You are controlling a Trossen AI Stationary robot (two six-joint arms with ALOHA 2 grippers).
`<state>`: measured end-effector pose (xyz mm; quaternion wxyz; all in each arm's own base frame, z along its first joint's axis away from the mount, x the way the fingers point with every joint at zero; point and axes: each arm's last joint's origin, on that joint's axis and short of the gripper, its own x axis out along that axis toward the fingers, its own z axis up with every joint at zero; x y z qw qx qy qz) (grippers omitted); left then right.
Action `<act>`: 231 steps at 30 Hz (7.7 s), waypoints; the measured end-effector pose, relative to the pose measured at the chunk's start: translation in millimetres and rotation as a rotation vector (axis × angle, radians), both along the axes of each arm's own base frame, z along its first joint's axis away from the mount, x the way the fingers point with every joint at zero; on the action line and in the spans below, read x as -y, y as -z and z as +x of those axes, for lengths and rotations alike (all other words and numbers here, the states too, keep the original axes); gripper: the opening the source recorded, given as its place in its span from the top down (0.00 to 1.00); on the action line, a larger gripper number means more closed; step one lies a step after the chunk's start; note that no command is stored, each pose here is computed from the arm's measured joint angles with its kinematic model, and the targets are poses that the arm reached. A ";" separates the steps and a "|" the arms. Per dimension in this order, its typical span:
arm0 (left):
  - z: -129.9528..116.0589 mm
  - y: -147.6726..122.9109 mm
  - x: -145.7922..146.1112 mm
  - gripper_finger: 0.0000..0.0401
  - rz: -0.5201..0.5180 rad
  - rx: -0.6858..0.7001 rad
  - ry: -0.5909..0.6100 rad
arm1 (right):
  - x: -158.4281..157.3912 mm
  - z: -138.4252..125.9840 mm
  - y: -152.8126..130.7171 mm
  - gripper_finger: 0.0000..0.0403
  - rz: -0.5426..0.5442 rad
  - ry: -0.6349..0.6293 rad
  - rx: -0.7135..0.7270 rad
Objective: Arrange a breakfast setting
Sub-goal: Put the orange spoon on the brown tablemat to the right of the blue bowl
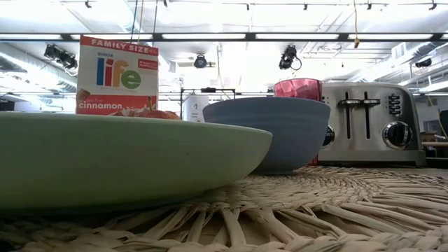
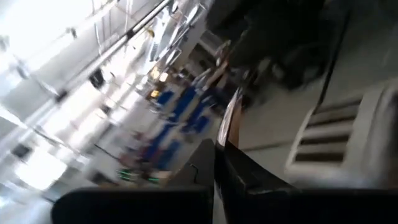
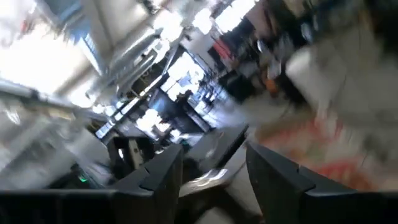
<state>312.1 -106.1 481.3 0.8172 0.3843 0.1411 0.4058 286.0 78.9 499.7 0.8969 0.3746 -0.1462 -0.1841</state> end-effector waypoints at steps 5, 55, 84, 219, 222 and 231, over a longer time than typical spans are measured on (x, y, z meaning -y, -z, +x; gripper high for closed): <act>-30.3 -23.1 -3.6 0.98 -0.262 0.348 0.149 | -7.8 -17.5 0.3 0.52 -0.424 -0.050 -0.251; -27.5 -26.7 -19.6 0.89 -0.802 0.643 0.695 | -66.8 5.6 62.9 0.97 -0.134 -0.459 -0.471; -122.3 -11.6 -2.8 0.52 -1.012 0.199 0.693 | -142.1 -69.9 270.3 0.98 0.940 -0.383 -0.620; -118.0 -23.8 -5.5 0.53 -1.118 0.398 0.697 | -102.5 -50.7 375.2 0.73 -0.832 -1.017 -1.228; -117.2 -24.5 -6.8 0.53 -1.119 0.409 0.694 | -103.5 -49.4 376.0 0.73 -0.829 -1.012 -1.216; -116.7 -26.4 -7.4 0.53 -1.122 0.430 0.700 | -102.4 -50.0 369.5 0.73 -0.815 -0.988 -1.200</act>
